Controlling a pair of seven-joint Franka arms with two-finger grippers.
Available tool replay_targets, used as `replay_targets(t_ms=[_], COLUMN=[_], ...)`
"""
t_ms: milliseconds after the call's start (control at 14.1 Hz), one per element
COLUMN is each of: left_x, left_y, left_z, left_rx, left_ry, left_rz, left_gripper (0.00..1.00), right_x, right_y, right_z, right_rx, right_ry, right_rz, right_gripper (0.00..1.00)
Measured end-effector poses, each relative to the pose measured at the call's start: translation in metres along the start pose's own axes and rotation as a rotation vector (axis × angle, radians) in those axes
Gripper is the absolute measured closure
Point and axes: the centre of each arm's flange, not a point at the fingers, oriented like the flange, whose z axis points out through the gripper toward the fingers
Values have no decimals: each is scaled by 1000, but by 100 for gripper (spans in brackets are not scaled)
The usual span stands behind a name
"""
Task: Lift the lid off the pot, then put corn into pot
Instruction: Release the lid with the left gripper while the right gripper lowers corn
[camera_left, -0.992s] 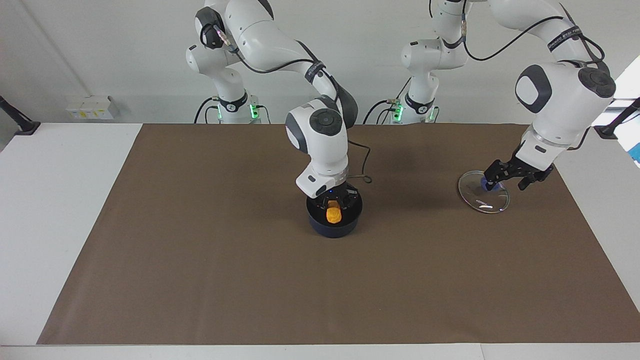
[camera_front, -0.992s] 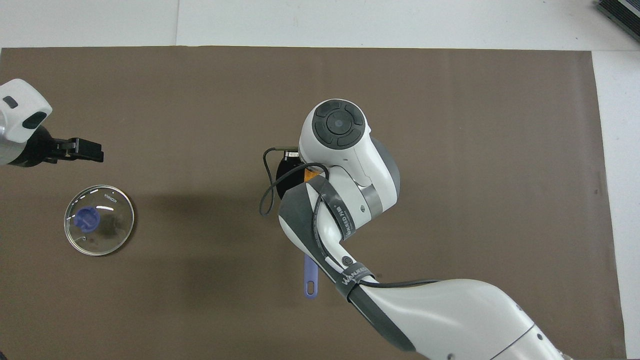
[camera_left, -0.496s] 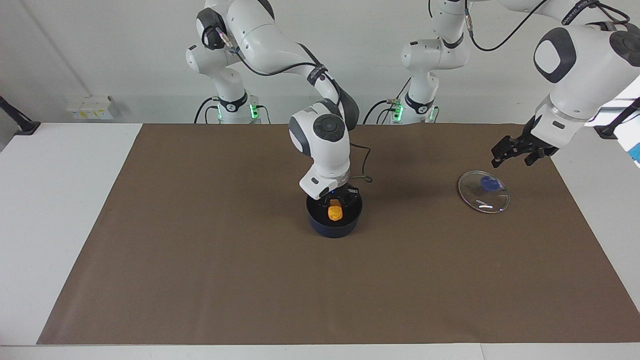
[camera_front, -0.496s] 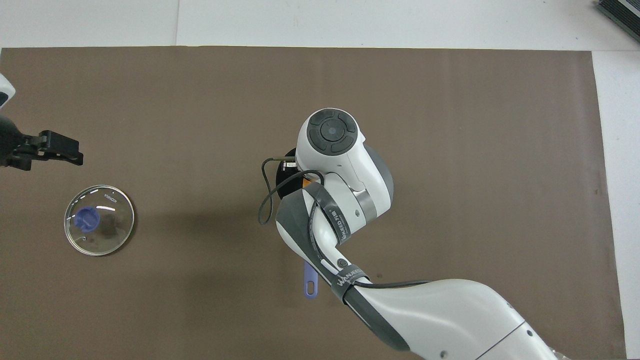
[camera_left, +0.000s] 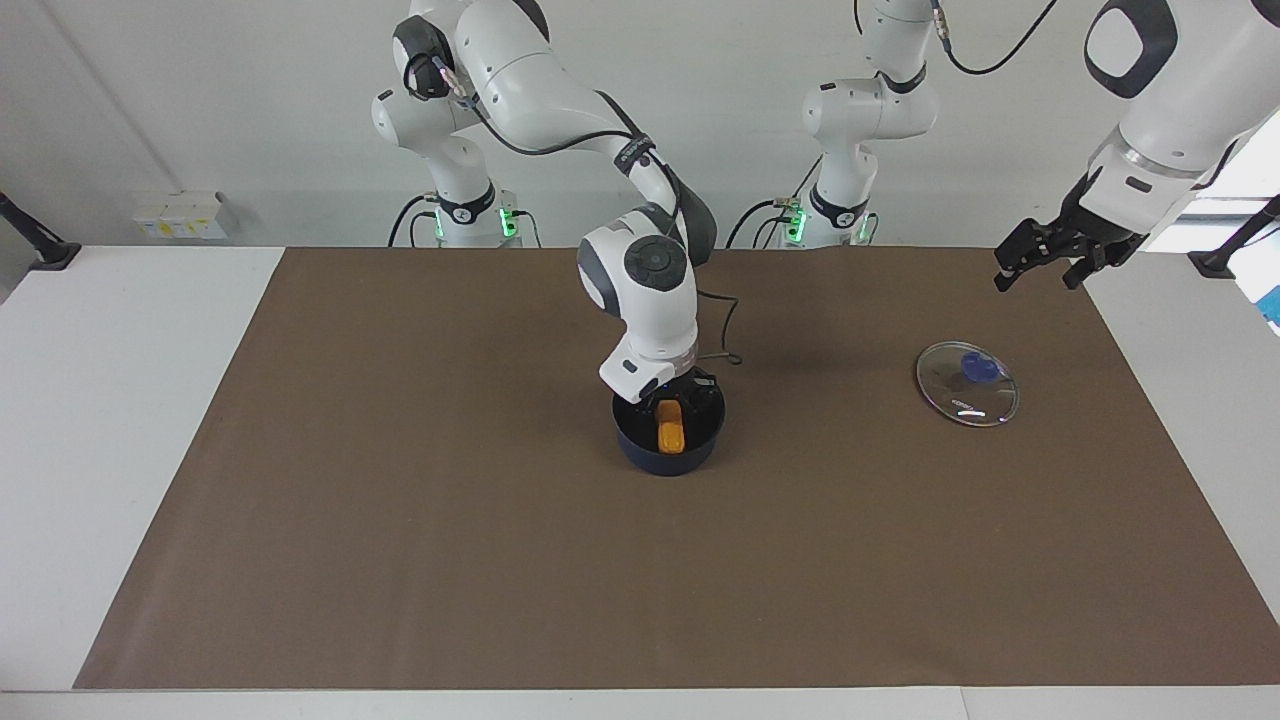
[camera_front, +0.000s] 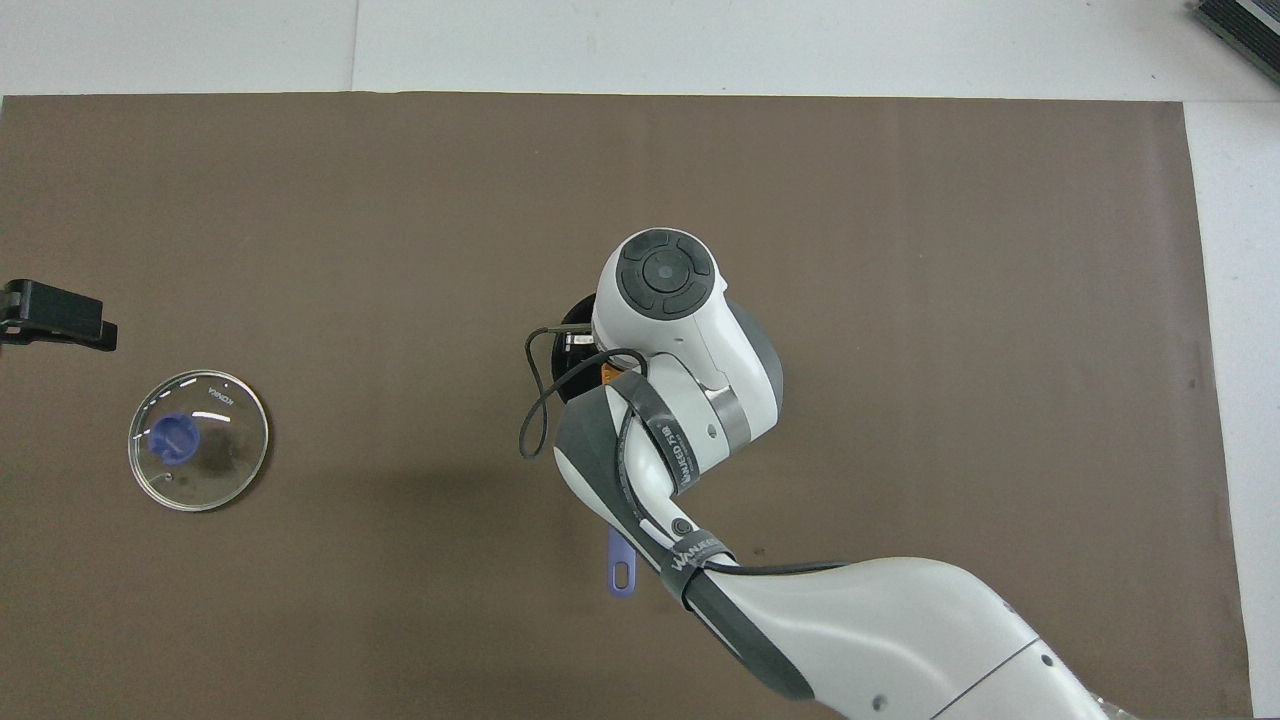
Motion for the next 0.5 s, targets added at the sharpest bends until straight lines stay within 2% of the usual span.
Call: replay_targets(t_ms=[212,496], left_x=[-6,-9], left_y=[0,-2], left_z=[-10,-14], left_rx=[0,22], left_ry=[18,1], left_rz=[11,36], left_gripper=[0,0], right_x=[0,-3], right_y=[2,-2], right_z=[3,-11], right_rx=[-1,4], right_ry=[1,6], right_rz=[1,-8], right_gripper=[44,2])
